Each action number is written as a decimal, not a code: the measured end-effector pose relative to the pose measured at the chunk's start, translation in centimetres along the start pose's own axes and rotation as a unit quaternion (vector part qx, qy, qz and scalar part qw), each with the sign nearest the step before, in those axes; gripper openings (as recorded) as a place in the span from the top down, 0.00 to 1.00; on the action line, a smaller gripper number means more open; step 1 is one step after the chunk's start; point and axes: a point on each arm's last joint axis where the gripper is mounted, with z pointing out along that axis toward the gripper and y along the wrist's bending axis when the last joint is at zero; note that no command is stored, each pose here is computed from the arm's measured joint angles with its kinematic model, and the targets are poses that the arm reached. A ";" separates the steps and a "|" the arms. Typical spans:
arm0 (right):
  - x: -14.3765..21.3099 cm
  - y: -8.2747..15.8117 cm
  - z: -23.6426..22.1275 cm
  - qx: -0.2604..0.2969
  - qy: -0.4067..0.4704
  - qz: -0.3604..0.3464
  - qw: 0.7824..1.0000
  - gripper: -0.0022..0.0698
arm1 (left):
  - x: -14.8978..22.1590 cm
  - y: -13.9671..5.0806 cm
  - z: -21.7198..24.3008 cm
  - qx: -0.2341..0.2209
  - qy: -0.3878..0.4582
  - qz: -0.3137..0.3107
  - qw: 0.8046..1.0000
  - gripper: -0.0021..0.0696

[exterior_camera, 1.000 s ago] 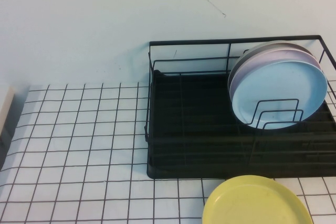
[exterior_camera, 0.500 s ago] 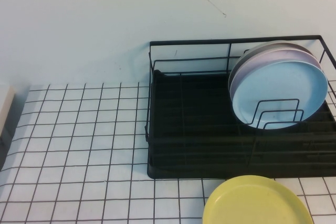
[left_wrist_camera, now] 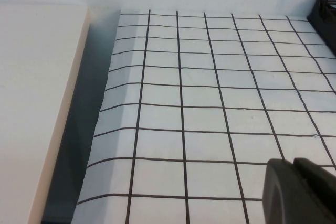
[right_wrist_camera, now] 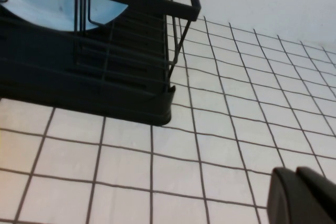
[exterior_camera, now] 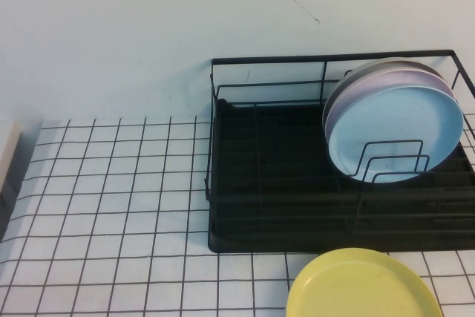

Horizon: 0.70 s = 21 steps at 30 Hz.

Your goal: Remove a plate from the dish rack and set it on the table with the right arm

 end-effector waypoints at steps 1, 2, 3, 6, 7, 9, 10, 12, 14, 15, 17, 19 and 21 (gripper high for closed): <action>0.0 0.0 0.0 -0.005 -0.001 0.000 1.000 0.97 | 0.0 0.0 0.0 0.000 0.000 0.000 1.000 0.97; -0.1 0.1 0.0 -0.008 -0.002 -0.001 1.000 0.97 | 0.0 0.0 0.0 0.000 0.000 0.000 1.000 0.97; -0.1 0.1 0.0 -0.011 -0.003 -0.002 1.000 0.97 | 0.0 0.0 0.0 0.000 0.000 0.000 1.000 0.97; -0.1 0.1 0.0 -0.014 -0.003 -0.002 1.000 0.97 | 0.0 0.0 0.0 0.000 0.000 0.000 1.000 0.97; -0.1 0.1 0.0 -0.015 -0.003 -0.002 1.000 0.97 | 0.0 0.0 0.0 0.000 0.000 0.000 1.000 0.97; -0.1 0.1 0.0 -0.015 -0.003 -0.002 1.000 0.97 | 0.0 0.0 0.0 0.000 0.000 0.000 1.000 0.97; -0.1 0.1 0.0 -0.014 -0.003 -0.002 1.000 0.97 | 0.0 0.0 0.0 0.000 0.000 0.000 1.000 0.97; -0.1 0.1 0.0 -0.014 -0.003 -0.001 1.000 0.97 | 0.0 0.0 0.0 0.000 0.000 0.000 1.000 0.97; -0.1 0.1 0.0 -0.014 -0.003 -0.001 1.000 0.97 | 0.0 0.0 0.0 0.000 0.000 0.000 1.000 0.97; -0.1 0.1 0.0 -0.014 -0.003 -0.001 1.000 0.97 | 0.0 0.0 0.0 0.000 0.000 0.000 1.000 0.97; -0.1 0.1 0.0 -0.014 -0.003 -0.001 1.000 0.97 | 0.0 0.0 0.0 0.000 0.000 0.000 1.000 0.97; -0.1 0.1 0.0 -0.014 -0.003 -0.001 1.000 0.97 | 0.0 0.0 0.0 0.000 0.000 0.000 1.000 0.97; -0.1 0.1 0.0 -0.014 -0.003 -0.001 1.000 0.97 | 0.0 0.0 0.0 0.000 0.000 0.000 1.000 0.97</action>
